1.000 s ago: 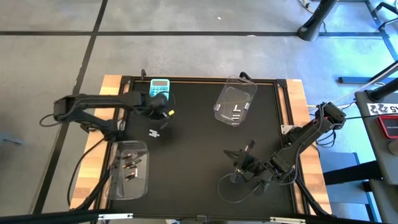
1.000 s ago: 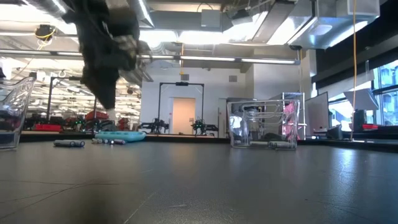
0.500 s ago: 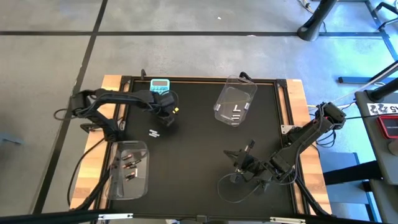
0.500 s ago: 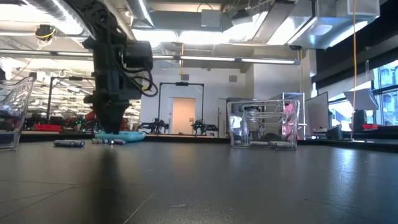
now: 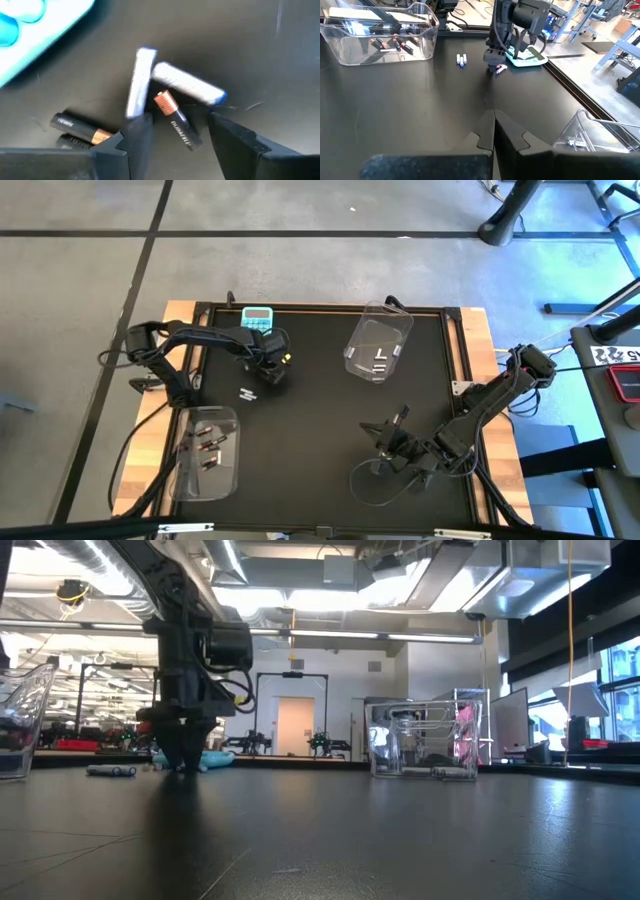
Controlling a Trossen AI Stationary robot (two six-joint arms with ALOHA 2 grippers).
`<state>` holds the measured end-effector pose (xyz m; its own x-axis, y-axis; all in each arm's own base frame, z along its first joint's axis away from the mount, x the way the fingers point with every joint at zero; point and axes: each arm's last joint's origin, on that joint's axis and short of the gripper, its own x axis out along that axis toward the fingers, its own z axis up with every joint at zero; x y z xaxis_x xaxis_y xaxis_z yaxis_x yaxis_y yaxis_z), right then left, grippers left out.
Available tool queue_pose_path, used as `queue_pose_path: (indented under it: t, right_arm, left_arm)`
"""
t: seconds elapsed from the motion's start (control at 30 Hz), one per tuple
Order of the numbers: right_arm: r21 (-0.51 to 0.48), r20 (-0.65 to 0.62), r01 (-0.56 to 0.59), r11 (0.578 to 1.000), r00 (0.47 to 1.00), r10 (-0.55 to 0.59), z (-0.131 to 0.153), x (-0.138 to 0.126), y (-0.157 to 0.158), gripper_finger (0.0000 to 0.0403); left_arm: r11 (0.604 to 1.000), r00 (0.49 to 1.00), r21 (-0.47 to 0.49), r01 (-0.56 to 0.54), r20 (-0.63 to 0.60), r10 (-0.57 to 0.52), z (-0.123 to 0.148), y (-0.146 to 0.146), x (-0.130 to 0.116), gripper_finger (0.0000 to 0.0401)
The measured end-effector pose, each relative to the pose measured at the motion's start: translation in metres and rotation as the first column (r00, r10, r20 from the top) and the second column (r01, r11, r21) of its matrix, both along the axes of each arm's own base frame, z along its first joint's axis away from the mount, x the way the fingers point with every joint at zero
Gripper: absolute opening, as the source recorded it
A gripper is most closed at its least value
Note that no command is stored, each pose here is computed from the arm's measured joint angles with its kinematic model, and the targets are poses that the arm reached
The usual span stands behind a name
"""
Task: Sort batteries
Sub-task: Put the black battery into the bottom transparent bin
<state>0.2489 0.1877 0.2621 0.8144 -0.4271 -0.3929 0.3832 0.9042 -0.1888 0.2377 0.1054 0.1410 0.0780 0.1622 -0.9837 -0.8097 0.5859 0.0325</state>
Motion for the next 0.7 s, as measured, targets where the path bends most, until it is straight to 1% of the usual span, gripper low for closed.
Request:
queue_pose_path:
  t: [0.23,0.37,0.5,0.7]
  right_arm:
    - [0.004,-0.004,-0.005,1.000,1.000,0.005,0.000,0.000,0.000,0.0007]
    - [0.004,-0.005,-0.005,1.000,1.000,0.005,0.000,0.000,0.000,0.0007]
    - [0.004,-0.005,-0.005,1.000,1.000,0.005,0.000,0.000,0.000,0.0007]
    - [0.004,-0.005,-0.005,1.000,1.000,0.005,0.000,0.000,0.000,0.0007]
  left_arm:
    - [1.000,1.000,-0.014,0.027,-0.008,-0.027,-0.004,0.001,0.001,0.0166]
    - [0.997,0.998,-0.047,0.061,-0.005,-0.062,-0.004,-0.002,0.002,0.0142]
    - [0.993,0.995,-0.070,0.096,-0.017,-0.097,-0.005,-0.009,0.002,0.0100]
    - [0.986,0.990,-0.098,0.138,-0.027,-0.141,-0.005,-0.017,0.003,0.0020]
